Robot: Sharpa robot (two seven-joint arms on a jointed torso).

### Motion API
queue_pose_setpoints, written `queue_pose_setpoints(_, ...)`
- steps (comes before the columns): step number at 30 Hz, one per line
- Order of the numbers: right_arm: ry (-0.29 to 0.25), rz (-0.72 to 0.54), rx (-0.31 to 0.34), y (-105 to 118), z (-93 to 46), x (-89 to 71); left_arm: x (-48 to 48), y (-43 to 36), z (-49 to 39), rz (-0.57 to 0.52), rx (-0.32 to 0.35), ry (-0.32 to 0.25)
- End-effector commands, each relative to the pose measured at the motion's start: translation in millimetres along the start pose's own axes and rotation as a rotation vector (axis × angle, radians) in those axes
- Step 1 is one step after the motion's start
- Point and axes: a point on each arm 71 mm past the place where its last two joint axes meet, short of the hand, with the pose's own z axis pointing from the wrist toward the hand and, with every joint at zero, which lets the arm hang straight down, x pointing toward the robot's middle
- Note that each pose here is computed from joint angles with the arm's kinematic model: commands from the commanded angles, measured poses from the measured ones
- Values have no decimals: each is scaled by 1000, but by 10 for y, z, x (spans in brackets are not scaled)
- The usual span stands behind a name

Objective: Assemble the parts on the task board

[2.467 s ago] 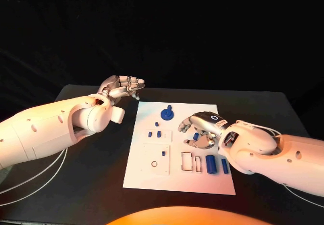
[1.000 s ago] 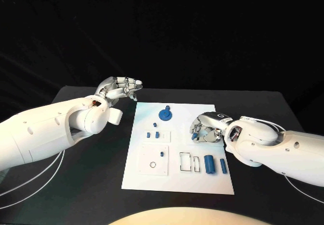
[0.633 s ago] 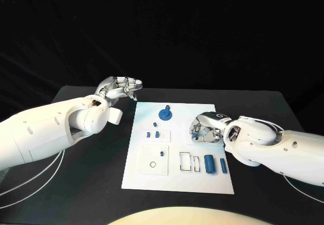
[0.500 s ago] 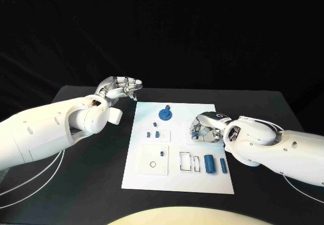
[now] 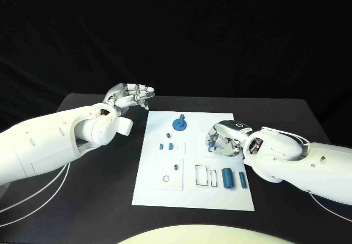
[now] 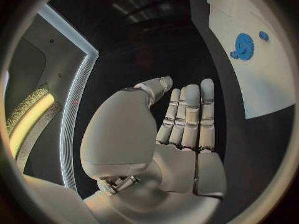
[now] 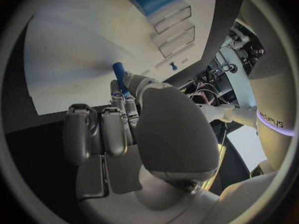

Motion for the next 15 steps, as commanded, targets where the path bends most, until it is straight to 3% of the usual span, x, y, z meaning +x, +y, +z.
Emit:
queue_pose_setpoints(1, -42, 5, -35, 77, -14, -72, 23, -13, 4, 0, 8, 17)
queue_pose_setpoints(7, -73, 29, -78, 230, -60, -198, 34, -12, 9, 0, 8, 20)
queue_pose_setpoints(15, -78, 72, -193, 641, -54, -189, 35, -8, 21, 0, 9, 20)
